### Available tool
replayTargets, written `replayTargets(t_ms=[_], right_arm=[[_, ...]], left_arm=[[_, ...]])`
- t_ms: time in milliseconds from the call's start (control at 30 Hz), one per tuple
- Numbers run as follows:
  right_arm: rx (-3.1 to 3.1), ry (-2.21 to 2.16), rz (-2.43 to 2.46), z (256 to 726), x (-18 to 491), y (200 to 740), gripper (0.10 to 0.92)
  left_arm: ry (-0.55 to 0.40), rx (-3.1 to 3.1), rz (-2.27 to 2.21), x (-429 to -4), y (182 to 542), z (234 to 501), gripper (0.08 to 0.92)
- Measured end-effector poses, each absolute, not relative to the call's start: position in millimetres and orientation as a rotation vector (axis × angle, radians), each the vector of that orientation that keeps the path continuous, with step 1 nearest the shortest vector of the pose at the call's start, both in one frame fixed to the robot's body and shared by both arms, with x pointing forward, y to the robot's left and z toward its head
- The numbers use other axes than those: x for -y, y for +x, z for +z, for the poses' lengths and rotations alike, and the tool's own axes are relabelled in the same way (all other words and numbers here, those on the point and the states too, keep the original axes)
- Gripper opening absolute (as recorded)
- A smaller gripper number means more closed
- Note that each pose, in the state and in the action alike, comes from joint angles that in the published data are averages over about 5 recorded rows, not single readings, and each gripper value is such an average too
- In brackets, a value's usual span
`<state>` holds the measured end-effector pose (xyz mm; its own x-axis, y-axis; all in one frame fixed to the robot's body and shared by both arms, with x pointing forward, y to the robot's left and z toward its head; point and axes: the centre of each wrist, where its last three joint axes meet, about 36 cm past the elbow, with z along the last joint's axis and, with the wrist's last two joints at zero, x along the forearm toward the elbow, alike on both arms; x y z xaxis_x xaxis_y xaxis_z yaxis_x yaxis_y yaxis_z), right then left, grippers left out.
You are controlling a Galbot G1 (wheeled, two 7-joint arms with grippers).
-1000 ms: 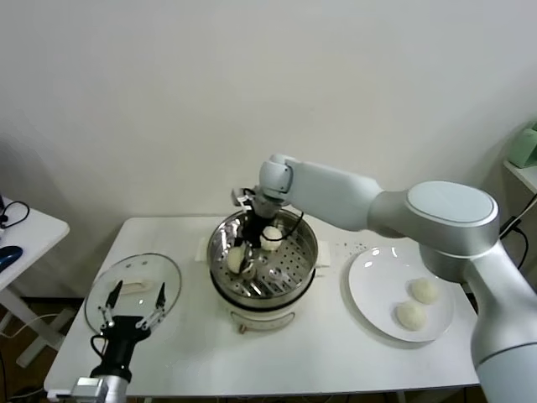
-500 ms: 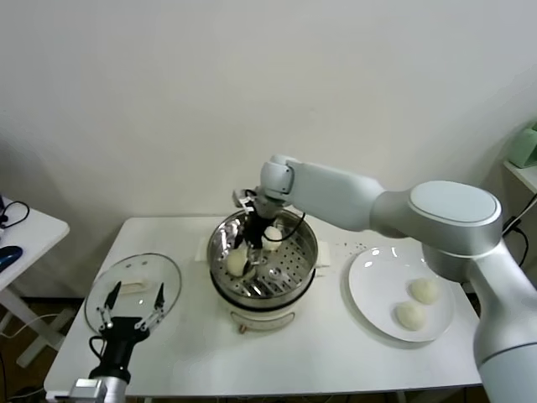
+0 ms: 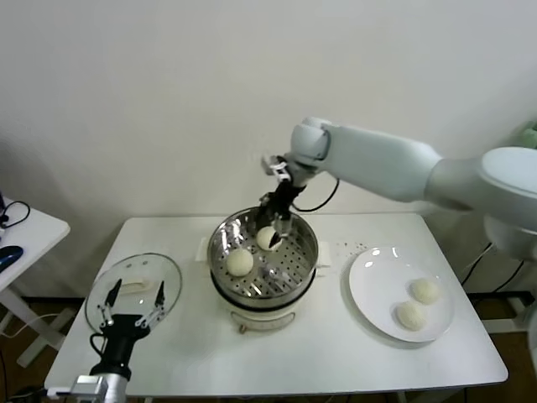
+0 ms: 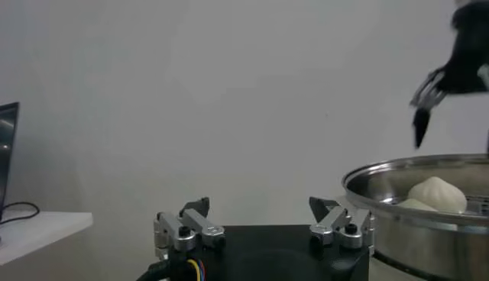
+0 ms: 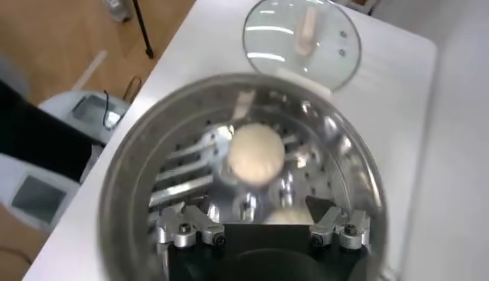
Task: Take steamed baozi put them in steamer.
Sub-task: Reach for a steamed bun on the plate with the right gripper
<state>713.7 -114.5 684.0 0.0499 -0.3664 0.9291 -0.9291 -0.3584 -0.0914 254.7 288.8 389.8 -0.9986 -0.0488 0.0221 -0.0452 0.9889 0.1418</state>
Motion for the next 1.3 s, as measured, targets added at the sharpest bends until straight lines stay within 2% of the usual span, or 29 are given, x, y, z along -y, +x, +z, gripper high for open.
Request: replayTargets(t_ms=[200,400,833,1300], right_arm=[[1.305,1.721,1.333,711,187,702,0.823],[1.292,1.654,1.364,703,264,685,0.823],[1.254,1.524,1.328,600,388,632,0.823],[1.186,1.443,1.315,518,429,598,0.823]], left_arm=[[0.086,3.113,-0.213,-293,259,389,0.823],[0.097,3.123,-0.208,-297,264,390,0.823],[0.104,3.116,-0.199,-294,262,387,0.823],[0.115,3.096,-0.194,-294,258,380,0.823]])
